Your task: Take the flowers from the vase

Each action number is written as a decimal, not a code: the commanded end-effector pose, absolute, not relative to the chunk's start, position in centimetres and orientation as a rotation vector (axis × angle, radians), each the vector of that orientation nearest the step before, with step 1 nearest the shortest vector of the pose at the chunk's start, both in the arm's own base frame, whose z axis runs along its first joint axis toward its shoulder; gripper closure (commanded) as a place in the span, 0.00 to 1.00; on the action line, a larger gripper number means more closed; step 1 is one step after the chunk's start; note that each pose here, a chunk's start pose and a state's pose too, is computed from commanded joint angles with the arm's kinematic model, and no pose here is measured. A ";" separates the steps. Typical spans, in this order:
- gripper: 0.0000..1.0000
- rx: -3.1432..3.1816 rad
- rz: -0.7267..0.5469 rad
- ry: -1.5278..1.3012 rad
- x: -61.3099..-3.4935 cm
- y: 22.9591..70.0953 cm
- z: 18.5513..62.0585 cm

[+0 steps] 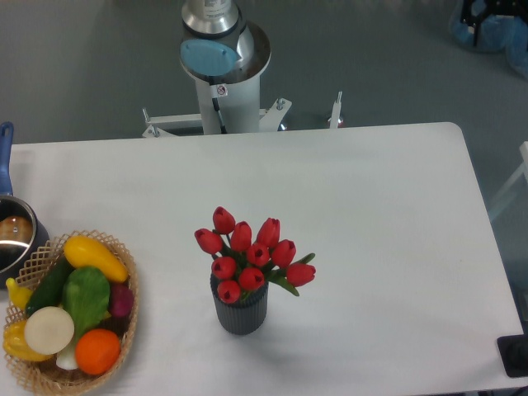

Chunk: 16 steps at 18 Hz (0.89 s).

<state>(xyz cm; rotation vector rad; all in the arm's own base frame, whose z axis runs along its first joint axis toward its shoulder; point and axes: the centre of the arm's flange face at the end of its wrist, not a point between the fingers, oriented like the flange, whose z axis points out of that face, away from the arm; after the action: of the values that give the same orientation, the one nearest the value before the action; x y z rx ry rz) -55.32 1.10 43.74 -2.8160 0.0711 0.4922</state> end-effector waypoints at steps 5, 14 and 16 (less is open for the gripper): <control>0.00 -2.592 0.424 -0.189 -55.2 3.3 42.9; 0.00 -2.385 0.238 -0.151 -54.8 13.4 41.1; 0.00 -2.382 0.218 -0.089 -54.7 16.0 40.3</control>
<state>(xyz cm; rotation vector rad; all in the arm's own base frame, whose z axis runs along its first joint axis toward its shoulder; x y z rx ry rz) -54.65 15.98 40.31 -2.3822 -0.0894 0.2180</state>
